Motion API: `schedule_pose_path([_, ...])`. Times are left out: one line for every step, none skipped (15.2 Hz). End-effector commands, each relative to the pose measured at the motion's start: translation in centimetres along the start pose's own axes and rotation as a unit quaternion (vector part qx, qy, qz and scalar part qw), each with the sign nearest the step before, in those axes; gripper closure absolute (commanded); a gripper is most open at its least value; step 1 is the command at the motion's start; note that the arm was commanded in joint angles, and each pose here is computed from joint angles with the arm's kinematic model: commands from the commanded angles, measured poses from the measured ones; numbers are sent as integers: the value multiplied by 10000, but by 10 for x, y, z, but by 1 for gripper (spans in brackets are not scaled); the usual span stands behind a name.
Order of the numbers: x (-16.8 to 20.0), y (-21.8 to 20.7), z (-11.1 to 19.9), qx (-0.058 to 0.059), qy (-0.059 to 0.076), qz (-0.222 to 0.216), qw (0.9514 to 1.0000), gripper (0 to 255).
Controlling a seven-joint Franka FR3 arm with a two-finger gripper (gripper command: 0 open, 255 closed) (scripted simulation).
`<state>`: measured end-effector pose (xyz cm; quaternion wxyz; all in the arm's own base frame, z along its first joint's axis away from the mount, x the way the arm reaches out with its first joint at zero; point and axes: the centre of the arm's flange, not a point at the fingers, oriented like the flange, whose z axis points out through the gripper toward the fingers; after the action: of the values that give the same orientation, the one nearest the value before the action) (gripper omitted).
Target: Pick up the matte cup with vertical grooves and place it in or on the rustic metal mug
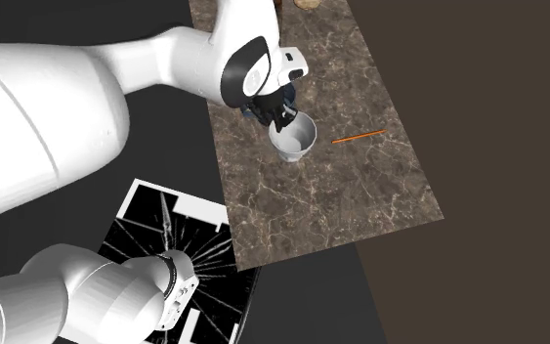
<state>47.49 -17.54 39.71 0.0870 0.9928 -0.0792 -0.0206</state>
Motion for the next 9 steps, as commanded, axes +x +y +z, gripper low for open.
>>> schedule_pose_path([0,1,-12,-1,0,-1,10000,255])
schedule_pose_path([0,2,-17,-1,0,-1,10000,255])
schedule_pose_path([0,3,-22,-1,0,-1,10000,255])
schedule_pose_path([0,4,-28,-1,0,-1,10000,255])
schedule_pose_path([0,5,-33,-1,0,-1,10000,255])
schedule_pose_path([0,6,-38,-1,0,-1,10000,255])
schedule_pose_path([-1,7,-43,-1,0,-1,10000,255])
schedule_pose_path([-1,8,-48,-1,0,-1,10000,255])
schedule_pose_path([-1,9,-54,-1,0,-1,10000,255])
